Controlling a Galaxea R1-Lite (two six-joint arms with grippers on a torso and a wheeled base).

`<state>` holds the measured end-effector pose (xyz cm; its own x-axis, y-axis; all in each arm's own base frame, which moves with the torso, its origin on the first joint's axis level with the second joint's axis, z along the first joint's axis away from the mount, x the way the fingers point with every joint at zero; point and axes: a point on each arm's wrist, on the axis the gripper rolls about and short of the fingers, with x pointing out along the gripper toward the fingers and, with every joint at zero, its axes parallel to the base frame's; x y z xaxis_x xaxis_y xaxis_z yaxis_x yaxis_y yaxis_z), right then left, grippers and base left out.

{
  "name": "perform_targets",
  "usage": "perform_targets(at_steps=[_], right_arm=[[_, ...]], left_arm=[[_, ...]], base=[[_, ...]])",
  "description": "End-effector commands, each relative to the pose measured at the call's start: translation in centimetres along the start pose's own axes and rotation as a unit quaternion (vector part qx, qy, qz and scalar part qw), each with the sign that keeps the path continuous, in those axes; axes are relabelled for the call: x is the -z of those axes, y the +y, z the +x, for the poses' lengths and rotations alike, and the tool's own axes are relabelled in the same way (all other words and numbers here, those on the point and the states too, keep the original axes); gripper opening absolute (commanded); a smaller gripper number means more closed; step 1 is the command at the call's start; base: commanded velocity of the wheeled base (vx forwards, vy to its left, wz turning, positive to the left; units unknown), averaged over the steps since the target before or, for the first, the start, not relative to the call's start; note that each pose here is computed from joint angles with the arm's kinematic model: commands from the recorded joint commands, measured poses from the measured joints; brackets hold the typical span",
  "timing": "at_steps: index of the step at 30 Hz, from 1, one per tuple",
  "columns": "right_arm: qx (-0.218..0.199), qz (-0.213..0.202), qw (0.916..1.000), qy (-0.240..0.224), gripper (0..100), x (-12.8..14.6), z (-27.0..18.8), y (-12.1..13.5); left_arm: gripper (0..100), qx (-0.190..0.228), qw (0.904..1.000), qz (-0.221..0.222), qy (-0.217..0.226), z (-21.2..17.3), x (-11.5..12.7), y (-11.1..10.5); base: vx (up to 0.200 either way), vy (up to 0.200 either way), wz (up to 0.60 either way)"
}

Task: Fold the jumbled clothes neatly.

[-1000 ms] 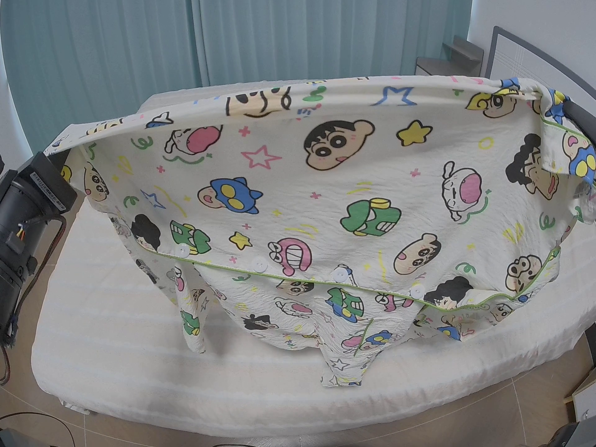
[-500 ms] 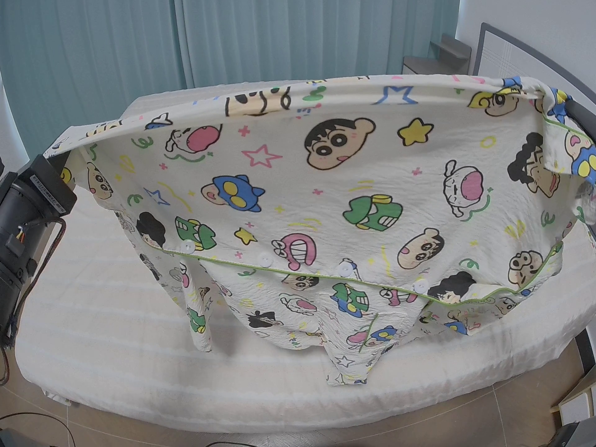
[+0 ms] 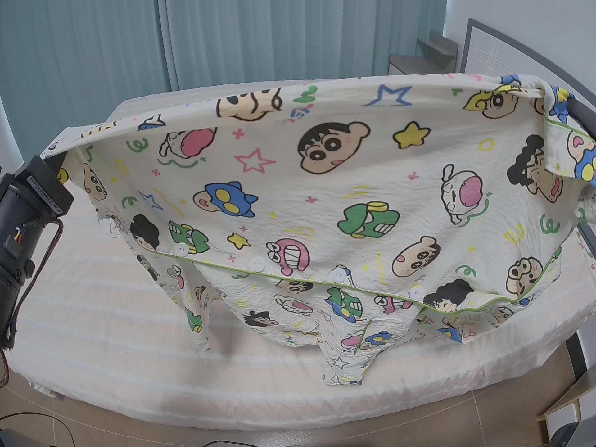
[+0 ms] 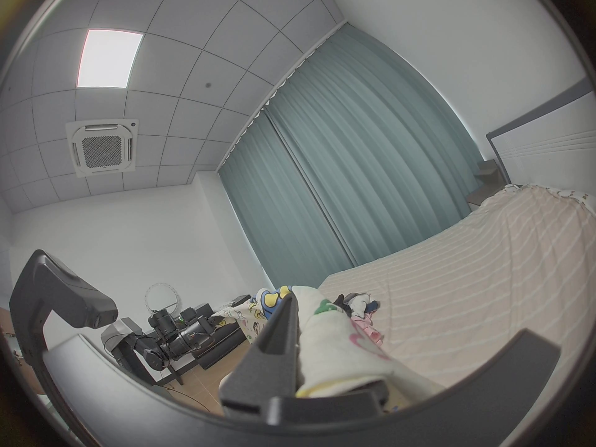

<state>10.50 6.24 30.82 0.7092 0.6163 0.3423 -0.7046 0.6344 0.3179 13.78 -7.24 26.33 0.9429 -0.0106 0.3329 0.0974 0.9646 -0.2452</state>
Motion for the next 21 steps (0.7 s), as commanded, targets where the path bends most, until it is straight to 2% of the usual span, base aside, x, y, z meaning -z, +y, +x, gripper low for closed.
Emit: perform_targets(at_steps=[1,8,12,21], right_arm=[[-0.008,-0.001,1.0,-0.005,0,-0.3,-0.3,0.3],[-0.011,-0.008,0.9995,-0.028,0,-0.9,-2.7,0.9],[0.016,-0.012,0.9997,-0.016,0,0.0,-2.8,0.0],[0.021,-0.019,0.9993,-0.025,0,-0.4,-3.1,0.0]], left_arm=[[0,0.001,1.0,-0.002,-0.004,-0.3,-0.2,0.2],[0,0.009,1.0,0.0,0.0,-1.7,0.0,0.9],[0,0.02,0.9998,0.001,0.001,-2.0,0.0,1.1],[0,0.021,0.9996,0.011,0.017,-2.8,1.0,1.6]], base=[[0.0,-0.2,0.0],[0.0,-0.2,0.0],[0.0,-0.2,0.0],[0.0,0.0,0.0]])
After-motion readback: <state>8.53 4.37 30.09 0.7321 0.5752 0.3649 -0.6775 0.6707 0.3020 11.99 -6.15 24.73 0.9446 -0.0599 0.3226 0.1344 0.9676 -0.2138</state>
